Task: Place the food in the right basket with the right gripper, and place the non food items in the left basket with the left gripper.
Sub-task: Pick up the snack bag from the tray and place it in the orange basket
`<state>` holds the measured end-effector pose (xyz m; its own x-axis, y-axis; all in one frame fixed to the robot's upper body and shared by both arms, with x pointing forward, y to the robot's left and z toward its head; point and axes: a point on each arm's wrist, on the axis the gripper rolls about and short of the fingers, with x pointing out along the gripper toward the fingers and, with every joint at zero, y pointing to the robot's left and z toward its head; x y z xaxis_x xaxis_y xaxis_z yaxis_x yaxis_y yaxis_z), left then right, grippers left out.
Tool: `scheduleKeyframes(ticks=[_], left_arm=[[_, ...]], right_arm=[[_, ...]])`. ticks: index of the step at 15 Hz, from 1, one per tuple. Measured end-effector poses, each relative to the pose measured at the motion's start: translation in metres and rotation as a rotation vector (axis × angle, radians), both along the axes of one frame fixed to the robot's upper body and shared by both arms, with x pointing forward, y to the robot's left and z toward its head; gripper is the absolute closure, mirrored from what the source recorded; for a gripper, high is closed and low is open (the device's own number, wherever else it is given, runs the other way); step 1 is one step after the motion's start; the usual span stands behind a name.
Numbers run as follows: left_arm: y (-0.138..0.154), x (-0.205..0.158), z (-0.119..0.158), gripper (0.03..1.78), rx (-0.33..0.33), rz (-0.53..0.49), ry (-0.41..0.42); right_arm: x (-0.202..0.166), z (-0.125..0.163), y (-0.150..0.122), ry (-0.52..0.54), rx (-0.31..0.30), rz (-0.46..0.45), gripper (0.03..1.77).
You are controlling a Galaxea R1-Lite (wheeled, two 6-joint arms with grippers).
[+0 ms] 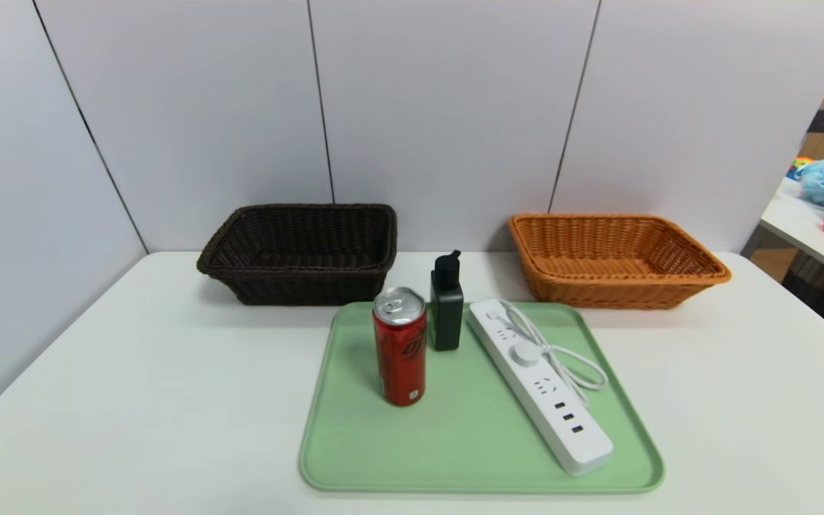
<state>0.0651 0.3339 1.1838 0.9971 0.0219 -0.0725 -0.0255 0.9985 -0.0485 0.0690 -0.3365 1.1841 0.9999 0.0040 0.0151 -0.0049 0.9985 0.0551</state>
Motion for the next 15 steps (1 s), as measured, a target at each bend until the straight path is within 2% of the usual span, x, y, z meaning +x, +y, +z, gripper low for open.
scheduleKeyframes(ticks=[15], left_arm=[[0.0,0.0,0.0,0.12,0.01,0.0,0.0]], right_arm=[[0.0,0.0,0.0001,-0.001,-0.011,0.003,0.09]])
